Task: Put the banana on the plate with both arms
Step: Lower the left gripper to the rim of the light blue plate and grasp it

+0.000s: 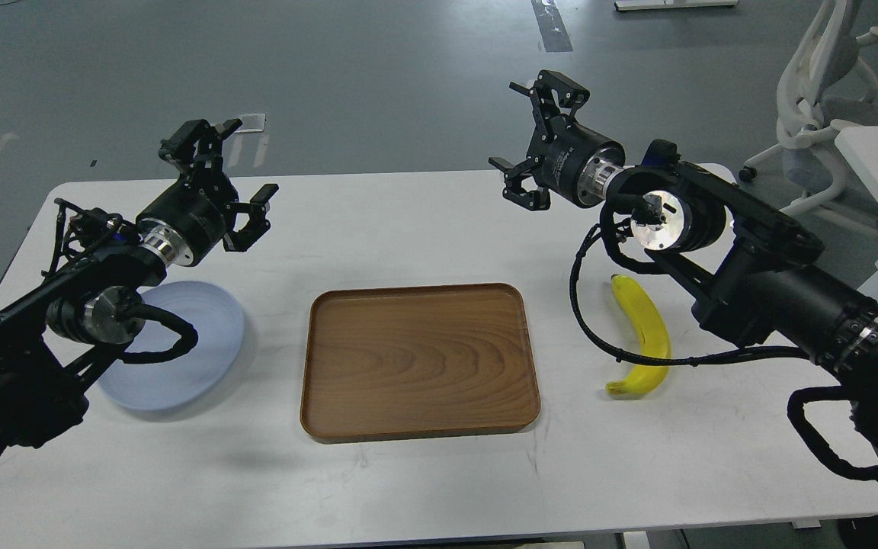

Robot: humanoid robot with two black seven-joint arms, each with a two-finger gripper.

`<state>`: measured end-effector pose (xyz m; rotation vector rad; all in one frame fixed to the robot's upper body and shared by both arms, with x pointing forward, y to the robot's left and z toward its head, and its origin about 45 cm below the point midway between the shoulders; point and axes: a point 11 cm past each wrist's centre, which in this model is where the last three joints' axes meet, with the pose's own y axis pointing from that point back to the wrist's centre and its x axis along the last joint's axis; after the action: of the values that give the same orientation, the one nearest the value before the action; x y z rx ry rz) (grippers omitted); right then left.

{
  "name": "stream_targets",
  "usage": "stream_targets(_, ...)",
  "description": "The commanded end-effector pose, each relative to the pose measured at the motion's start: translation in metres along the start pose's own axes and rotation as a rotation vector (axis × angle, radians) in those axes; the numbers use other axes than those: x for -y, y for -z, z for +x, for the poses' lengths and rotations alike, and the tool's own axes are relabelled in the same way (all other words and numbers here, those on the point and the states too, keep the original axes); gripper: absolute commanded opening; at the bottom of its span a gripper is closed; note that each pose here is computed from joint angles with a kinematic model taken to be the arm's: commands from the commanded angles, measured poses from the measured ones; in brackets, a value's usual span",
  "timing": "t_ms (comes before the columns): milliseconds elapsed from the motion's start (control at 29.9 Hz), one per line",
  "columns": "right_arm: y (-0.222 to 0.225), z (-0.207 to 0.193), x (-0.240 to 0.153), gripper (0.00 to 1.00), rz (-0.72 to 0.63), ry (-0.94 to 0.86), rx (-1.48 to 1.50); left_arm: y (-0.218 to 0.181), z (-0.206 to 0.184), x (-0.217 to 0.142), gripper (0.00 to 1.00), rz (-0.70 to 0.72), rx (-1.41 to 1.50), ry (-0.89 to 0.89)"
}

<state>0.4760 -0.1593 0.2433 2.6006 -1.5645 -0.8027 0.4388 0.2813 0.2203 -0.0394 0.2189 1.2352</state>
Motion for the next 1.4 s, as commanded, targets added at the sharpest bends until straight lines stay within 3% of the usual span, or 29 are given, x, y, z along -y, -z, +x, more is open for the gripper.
stream_targets(0, -0.005, -0.003, 0.001, 1.00, -0.008, 0.007, 0.005, -0.025, -0.006, 0.001, 0.98, -0.050, 0.362, -0.012)
stream_targets(100, -0.006, -0.002, 0.001, 1.00, -0.006, 0.004, 0.008, -0.044, -0.008, -0.008, 0.98, -0.104, 0.691, 0.002)
stream_targets(401, -0.004, 0.001, -0.001, 1.00, 0.004, -0.003, 0.005, -0.019, 0.018, -0.042, 0.98, -0.096, 1.280, -0.028)
stream_targets(535, -0.003, 0.002, -0.001, 1.00, 0.004, -0.004, 0.004, 0.010, 0.052, -0.081, 0.98, 0.046, 1.496, 0.080)
stream_targets(769, -0.005, 0.003, -0.001, 1.00, 0.001, -0.007, 0.005, 0.017, 0.085, -0.108, 0.98, 0.153, 1.560, 0.082)
stream_targets(1170, -0.008, 0.004, -0.002, 1.00, -0.004, -0.009, 0.007, 0.068, 0.136, -0.170, 0.98, 0.393, 1.629, 0.116)
stream_targets(1370, -0.008, 0.006, -0.002, 1.00, -0.006, -0.013, 0.005, 0.079, 0.141, -0.180, 0.98, 0.433, 1.616, 0.121)
